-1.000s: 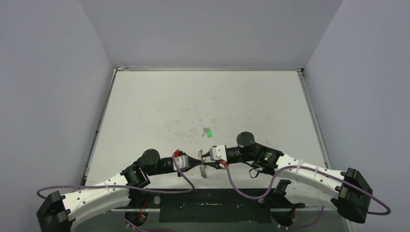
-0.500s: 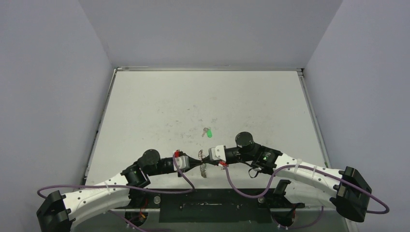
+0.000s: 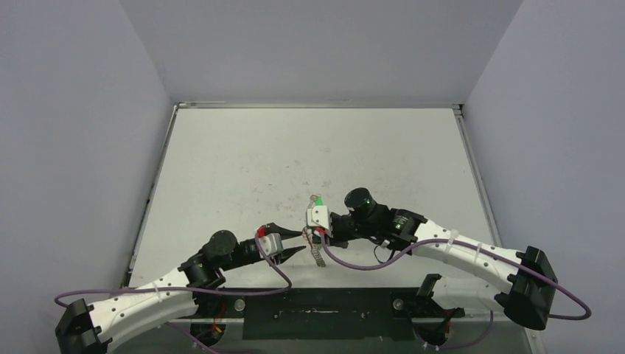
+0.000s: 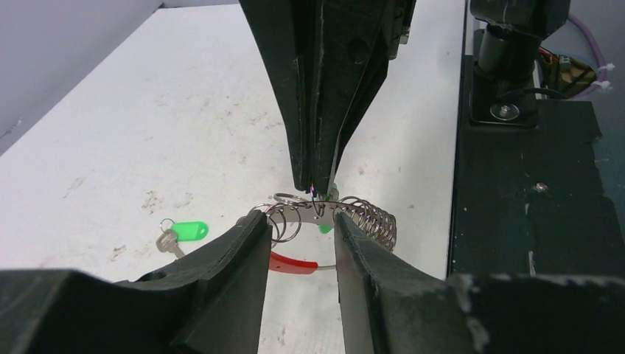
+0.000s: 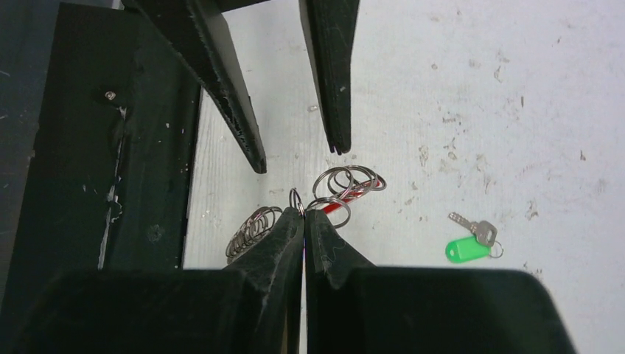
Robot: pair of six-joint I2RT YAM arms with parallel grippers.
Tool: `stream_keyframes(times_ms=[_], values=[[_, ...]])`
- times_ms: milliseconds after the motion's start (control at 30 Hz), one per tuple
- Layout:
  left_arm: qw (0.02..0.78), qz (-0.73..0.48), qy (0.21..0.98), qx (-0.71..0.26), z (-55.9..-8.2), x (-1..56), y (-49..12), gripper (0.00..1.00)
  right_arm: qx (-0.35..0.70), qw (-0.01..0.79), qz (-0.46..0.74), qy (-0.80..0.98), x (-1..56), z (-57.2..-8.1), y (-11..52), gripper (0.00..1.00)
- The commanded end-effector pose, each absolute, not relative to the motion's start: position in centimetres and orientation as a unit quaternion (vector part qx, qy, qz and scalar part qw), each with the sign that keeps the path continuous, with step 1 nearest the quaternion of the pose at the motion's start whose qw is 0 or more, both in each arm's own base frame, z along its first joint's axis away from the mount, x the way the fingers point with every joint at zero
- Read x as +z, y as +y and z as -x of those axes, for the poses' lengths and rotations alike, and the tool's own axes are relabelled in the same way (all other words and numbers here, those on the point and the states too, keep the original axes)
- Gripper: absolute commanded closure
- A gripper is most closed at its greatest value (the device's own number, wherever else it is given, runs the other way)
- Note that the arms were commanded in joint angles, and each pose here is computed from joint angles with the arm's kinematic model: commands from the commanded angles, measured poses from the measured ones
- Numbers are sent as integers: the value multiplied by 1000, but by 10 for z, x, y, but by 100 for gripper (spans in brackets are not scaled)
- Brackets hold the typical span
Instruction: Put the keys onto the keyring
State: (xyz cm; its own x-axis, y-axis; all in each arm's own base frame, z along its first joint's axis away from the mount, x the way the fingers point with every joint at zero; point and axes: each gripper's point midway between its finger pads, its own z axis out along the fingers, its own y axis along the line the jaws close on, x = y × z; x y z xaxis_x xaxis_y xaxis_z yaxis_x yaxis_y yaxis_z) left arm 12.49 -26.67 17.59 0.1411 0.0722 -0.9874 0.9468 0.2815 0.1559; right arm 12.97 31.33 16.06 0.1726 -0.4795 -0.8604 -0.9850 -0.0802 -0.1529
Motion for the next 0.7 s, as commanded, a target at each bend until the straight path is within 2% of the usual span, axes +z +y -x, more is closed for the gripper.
stream_keyframes(times_ms=[0,133,267,667], values=[[607,-447,550,-359,-132,181,-262,65,294,349,639,619,165,-138,306,100],[604,-446,552,-364,-132,179,-263,65,268,326,623,659,165,-147,303,100],[597,-442,554,-376,-132,174,-269,71,258,292,617,684,160,-148,301,100],[597,-437,558,-375,-141,163,-281,73,272,259,597,709,150,-150,313,100]])
